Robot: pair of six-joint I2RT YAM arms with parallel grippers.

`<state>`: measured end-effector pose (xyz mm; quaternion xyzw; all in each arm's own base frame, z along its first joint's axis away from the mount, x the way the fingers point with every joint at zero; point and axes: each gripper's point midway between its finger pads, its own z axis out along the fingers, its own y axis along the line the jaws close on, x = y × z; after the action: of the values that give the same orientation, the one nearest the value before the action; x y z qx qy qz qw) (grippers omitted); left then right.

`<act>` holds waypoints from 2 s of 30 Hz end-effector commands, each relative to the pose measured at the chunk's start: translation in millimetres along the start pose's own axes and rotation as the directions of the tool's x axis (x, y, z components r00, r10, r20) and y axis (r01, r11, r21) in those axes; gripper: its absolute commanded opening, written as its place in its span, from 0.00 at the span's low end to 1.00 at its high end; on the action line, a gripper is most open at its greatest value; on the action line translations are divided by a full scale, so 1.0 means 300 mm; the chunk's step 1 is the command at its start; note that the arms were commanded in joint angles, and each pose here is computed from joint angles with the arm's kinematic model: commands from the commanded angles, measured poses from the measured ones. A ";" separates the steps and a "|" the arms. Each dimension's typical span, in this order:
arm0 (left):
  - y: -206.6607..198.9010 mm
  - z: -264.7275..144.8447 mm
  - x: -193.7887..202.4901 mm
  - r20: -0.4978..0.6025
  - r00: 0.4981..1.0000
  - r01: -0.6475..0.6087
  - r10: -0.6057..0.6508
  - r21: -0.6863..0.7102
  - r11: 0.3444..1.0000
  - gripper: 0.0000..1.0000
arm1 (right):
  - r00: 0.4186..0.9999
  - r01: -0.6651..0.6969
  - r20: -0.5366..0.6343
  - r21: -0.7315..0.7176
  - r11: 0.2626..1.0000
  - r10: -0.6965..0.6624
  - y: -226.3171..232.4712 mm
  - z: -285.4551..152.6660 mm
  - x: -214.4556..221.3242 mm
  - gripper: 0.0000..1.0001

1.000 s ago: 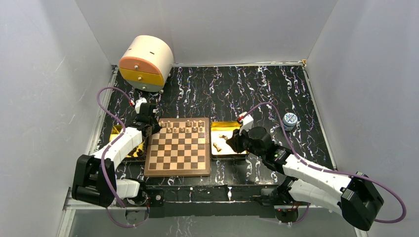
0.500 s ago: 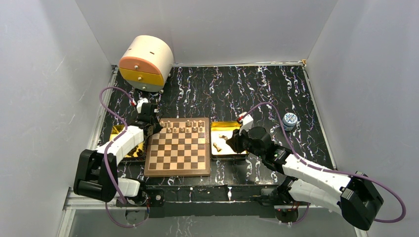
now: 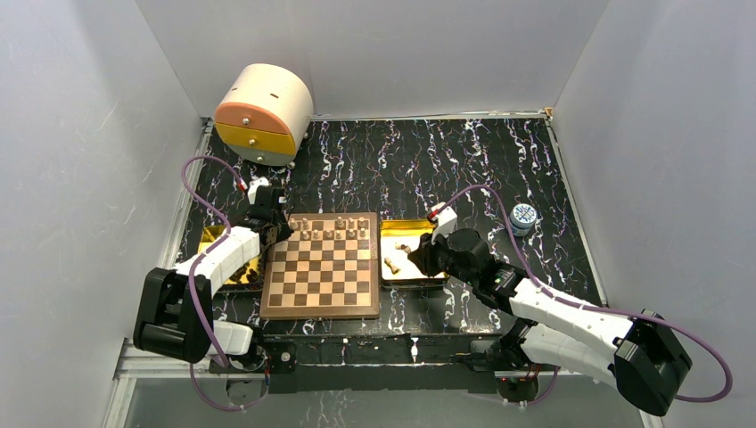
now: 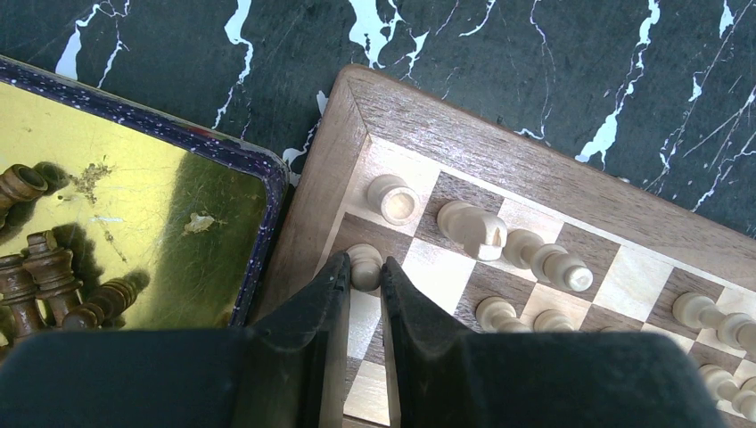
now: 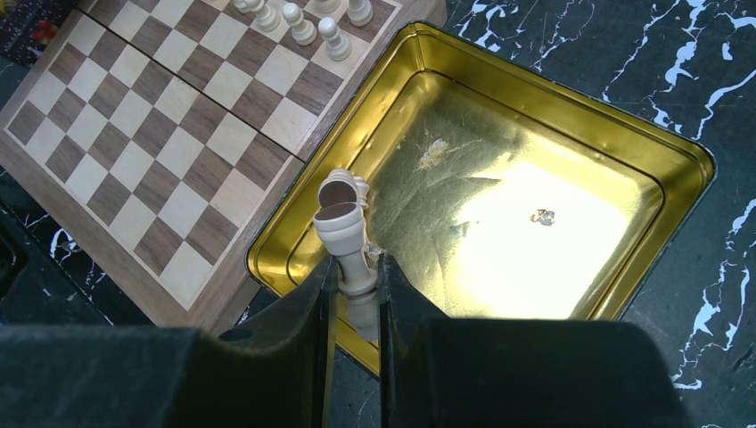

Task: Set up the chess pieces on the board
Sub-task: Place the chess piece on the chessboard.

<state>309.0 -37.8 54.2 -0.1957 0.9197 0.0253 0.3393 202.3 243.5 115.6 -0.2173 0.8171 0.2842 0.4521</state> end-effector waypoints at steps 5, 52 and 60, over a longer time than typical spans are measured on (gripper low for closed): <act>0.006 0.003 -0.031 0.029 1.000 -0.009 0.010 -0.017 1.000 0.15 | 0.997 0.006 0.076 -0.045 0.999 -0.003 0.044 0.001 -0.095 0.12; -0.585 -0.792 -0.247 -0.062 0.993 0.079 -0.104 0.983 0.168 0.67 | 0.951 -0.156 0.230 -0.227 0.961 0.209 0.217 -0.075 -0.421 0.11; -0.603 -0.837 -0.249 -0.191 0.974 0.200 -0.122 0.978 0.063 0.69 | 0.910 -0.175 0.297 -0.356 0.918 0.289 0.306 -0.152 -0.566 0.11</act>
<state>288.6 -217.2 276.0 -0.0405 0.7178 -0.5932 0.3624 207.0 289.6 237.8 -0.1463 0.7531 0.4322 0.4740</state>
